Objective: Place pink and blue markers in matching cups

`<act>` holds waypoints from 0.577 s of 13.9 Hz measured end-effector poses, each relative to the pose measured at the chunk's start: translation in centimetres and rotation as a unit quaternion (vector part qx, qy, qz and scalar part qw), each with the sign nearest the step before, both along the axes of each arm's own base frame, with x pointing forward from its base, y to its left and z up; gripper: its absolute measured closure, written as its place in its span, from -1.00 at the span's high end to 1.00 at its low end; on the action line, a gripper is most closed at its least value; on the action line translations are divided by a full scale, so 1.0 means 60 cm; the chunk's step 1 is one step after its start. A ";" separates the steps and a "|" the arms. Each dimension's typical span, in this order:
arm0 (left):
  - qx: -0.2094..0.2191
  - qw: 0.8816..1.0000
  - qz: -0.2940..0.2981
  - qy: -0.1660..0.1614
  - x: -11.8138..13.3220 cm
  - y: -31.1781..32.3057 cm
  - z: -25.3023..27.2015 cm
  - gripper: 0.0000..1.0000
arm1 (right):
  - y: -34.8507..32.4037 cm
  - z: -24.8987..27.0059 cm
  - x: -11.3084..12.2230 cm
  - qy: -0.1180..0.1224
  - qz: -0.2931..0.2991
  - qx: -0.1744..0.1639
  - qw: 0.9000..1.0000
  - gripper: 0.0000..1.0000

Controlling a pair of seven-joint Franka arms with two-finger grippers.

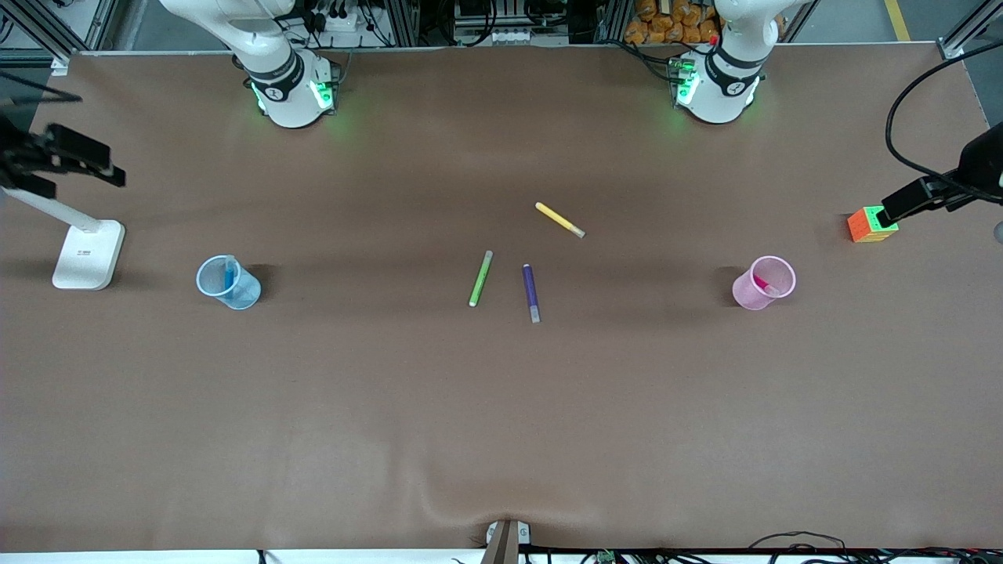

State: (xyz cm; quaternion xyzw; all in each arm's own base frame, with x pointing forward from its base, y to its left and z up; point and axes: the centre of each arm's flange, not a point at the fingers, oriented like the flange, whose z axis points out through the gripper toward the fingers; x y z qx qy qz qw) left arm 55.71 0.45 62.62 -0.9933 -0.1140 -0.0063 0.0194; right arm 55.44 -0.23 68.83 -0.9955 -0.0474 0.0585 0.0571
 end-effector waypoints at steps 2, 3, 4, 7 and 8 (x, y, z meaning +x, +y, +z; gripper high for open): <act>-0.001 1.000 -0.001 -0.007 0.000 0.000 0.012 1.00 | -0.018 -0.001 -0.004 0.005 -0.009 -0.001 1.000 1.00; -0.003 1.000 -0.002 -0.008 0.000 -0.004 0.014 1.00 | -0.022 -0.005 -0.004 0.009 -0.012 -0.001 1.000 1.00; -0.006 1.000 -0.006 -0.008 0.000 -0.012 0.014 1.00 | -0.026 -0.010 -0.005 0.011 -0.014 -0.002 1.000 1.00; -0.006 1.000 -0.018 -0.001 -0.003 -0.036 0.014 1.00 | -0.056 -0.028 -0.023 0.003 -0.035 -0.002 0.999 1.00; -0.006 1.000 -0.019 0.002 -0.005 -0.038 0.016 1.00 | -0.061 -0.031 -0.035 -0.001 -0.039 -0.002 0.999 1.00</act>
